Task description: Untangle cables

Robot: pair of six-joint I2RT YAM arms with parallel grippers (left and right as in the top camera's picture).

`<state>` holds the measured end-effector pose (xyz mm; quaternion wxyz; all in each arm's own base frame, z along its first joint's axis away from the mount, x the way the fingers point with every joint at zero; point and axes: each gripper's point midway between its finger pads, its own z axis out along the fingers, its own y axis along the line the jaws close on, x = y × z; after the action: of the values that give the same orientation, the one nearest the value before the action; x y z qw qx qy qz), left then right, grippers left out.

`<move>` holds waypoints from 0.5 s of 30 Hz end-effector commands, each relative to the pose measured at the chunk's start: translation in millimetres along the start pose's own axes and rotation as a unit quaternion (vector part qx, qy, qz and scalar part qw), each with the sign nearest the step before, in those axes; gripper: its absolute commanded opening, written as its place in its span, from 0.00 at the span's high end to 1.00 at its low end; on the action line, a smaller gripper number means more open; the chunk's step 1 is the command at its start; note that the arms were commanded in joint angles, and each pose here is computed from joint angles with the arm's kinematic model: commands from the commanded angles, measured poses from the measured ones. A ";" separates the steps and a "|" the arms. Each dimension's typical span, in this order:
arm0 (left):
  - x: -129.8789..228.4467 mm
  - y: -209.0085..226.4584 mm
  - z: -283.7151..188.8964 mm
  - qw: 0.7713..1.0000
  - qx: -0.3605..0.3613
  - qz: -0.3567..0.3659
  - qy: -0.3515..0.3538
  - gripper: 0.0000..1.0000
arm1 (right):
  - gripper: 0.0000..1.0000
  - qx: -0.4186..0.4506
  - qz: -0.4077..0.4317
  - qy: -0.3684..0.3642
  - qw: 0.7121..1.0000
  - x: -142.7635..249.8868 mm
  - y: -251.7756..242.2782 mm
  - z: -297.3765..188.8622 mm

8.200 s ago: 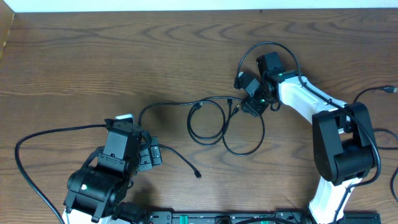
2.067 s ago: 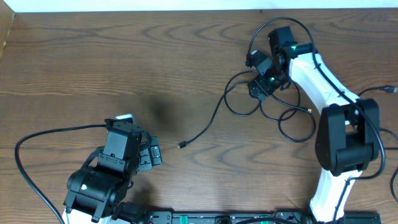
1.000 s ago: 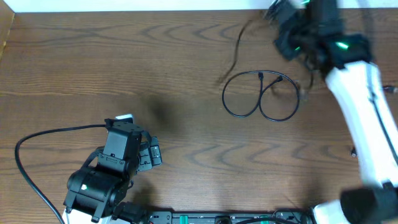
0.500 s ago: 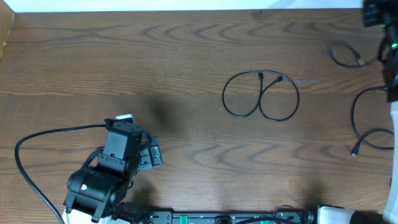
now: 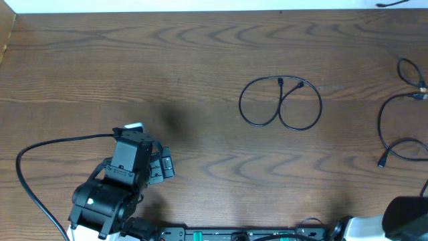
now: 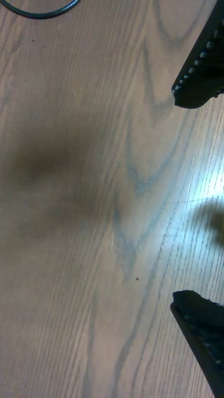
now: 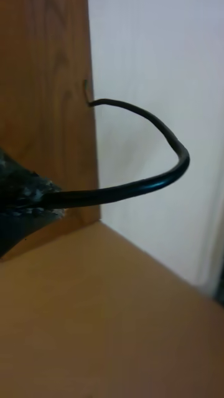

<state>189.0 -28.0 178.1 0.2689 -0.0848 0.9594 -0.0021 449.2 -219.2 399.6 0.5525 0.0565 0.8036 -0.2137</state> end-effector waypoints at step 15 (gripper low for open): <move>-4.6 0.4 -4.2 1.000 -0.001 0.002 -0.008 0.02 | 0.99 0.079 0.108 0.096 0.986 104.7 -115.4 33.5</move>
<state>188.9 -27.9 178.1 0.2691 -0.0850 0.9594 -0.0022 412.7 -338.2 321.3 0.4783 0.1795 0.8336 -0.2102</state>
